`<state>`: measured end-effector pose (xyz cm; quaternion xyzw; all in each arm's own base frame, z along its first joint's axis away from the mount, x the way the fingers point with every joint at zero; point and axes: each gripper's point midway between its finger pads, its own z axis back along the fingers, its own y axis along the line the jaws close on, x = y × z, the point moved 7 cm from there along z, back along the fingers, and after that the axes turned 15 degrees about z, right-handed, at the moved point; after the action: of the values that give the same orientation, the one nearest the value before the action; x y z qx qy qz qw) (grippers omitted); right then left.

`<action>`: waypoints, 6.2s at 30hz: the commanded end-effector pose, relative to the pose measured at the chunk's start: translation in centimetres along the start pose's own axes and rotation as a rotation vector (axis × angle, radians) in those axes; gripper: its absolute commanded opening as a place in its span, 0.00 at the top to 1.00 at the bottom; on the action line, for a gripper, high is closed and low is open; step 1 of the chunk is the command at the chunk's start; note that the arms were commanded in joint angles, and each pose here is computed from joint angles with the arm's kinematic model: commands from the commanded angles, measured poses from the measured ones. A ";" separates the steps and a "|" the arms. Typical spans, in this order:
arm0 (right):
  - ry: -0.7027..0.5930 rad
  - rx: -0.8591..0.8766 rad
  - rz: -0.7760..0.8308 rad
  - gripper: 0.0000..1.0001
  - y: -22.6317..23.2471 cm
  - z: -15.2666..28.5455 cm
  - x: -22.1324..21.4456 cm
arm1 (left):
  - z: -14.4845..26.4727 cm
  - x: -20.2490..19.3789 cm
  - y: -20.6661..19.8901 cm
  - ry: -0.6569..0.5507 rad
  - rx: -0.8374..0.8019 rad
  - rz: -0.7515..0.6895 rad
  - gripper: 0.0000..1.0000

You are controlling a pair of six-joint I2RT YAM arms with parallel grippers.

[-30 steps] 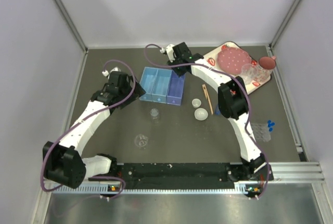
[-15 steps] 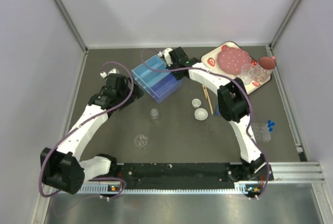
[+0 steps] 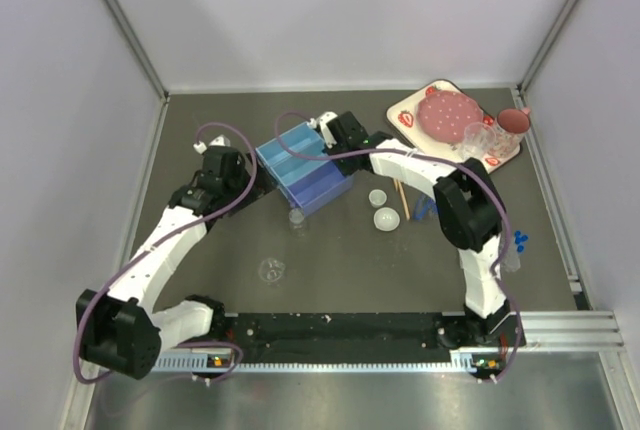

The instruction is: Organize the chemistry lab equipment

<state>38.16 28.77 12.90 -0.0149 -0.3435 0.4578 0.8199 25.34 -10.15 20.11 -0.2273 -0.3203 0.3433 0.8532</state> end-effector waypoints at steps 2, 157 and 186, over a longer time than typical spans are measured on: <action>0.110 -0.017 0.044 1.00 0.8 2.2 -3.1 | 1.4 0.5 -0.9 -0.011 -0.076 -0.039 0.03; -0.033 0.136 -0.277 0.22 22.1 15.8 4.2 | 9.3 5.2 4.6 -0.368 0.161 -0.127 0.02; 0.061 0.103 -0.329 0.28 22.6 11.0 3.8 | 9.0 4.2 4.6 -0.325 0.099 -0.140 0.02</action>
<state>15.34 40.42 14.70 0.0531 -0.2759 0.3540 0.8920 19.04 -2.46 24.49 -0.0879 -0.4296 0.3338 0.8344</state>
